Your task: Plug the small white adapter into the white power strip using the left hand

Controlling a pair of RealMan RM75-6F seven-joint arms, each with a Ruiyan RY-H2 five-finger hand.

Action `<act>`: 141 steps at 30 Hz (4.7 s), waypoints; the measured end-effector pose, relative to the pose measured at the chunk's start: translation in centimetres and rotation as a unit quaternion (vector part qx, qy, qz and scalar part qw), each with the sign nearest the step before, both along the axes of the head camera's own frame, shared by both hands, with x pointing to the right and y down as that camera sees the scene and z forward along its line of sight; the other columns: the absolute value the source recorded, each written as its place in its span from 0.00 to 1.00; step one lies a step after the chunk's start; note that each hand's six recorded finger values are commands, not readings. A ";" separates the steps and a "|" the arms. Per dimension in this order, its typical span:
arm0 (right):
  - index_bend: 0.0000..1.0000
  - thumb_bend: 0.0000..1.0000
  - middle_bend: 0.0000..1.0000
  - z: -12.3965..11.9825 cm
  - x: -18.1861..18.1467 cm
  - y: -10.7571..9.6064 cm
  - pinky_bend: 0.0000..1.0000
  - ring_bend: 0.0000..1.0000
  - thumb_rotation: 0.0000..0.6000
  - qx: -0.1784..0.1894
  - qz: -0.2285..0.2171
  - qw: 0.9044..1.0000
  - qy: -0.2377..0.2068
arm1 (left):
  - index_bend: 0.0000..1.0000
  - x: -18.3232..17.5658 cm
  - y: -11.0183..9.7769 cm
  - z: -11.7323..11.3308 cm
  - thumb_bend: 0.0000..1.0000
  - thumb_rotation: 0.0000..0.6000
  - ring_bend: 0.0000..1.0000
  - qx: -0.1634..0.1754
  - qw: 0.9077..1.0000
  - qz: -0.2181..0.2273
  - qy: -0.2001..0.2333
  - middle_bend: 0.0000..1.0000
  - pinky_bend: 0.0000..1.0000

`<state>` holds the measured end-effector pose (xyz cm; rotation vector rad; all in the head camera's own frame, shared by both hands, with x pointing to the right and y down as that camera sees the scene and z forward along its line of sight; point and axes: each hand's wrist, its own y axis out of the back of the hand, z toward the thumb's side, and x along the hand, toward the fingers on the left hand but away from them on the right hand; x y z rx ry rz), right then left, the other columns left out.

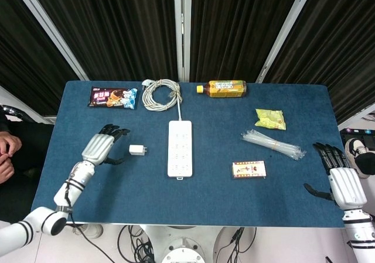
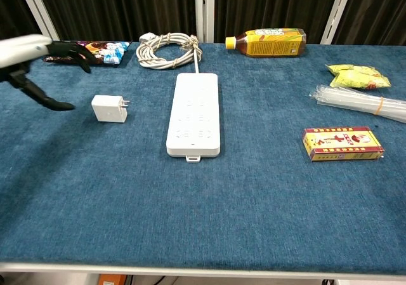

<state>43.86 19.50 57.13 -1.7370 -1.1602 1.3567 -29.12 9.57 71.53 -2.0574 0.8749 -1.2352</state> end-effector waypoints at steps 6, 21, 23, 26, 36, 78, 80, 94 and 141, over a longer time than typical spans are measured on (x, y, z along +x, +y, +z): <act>0.00 0.08 0.08 0.0 0.2 0.0 0.00 0.00 1.00 0.000 0.005 1.000 0.002 | 0.25 1.8 -0.4 2.5 0.16 1.00 0.15 -0.006 1.000 -0.007 0.015 0.29 0.12; 0.00 0.08 0.08 0.3 0.4 0.1 0.00 0.00 1.00 -0.005 0.012 1.000 0.001 | 0.42 1.3 0.9 4.8 0.18 1.00 0.26 0.000 0.998 -0.051 0.039 0.45 0.14; 0.00 0.08 0.09 0.3 0.4 0.1 0.00 0.00 1.00 -0.005 0.012 1.000 0.002 | 0.43 1.2 1.0 5.1 0.19 1.00 0.26 -0.001 0.998 -0.052 0.040 0.46 0.14; 0.00 0.08 0.09 0.3 0.5 0.2 0.00 0.00 1.00 -0.005 0.014 1.000 0.002 | 0.44 1.3 1.2 5.4 0.21 1.00 0.26 -0.006 0.997 -0.057 0.045 0.46 0.14; 0.00 0.08 0.10 0.1 0.6 0.2 0.00 0.00 1.00 -0.003 0.018 1.000 0.005 | 0.56 2.0 1.1 6.1 0.40 1.00 0.36 -0.006 0.997 -0.060 0.056 0.58 0.19; 0.00 0.08 0.11 0.2 1.0 0.8 0.00 0.00 1.00 -0.004 0.029 1.000 0.007 | 0.40 2.1 -2.4 0.1 0.46 1.00 0.35 -0.022 0.937 0.221 -0.268 0.47 0.16; 0.00 0.08 0.11 0.1 1.0 0.8 0.00 0.00 1.00 -0.004 0.030 1.000 0.007 | 0.38 2.2 -2.3 0.0 0.45 1.00 0.35 -0.021 0.937 0.221 -0.271 0.46 0.16; 0.00 0.08 0.12 0.1 1.0 0.9 0.00 0.00 1.00 -0.002 0.032 0.999 0.008 | 0.31 2.6 -1.3 -0.1 0.42 1.00 0.35 -0.019 0.934 0.230 -0.274 0.41 0.15; 0.00 0.08 0.12 0.6 1.3 0.5 0.00 0.00 1.00 -0.005 0.031 0.999 0.001 | 0.44 1.6 1.5 1.2 0.20 1.00 0.40 -0.044 0.990 -0.058 -0.118 0.48 0.29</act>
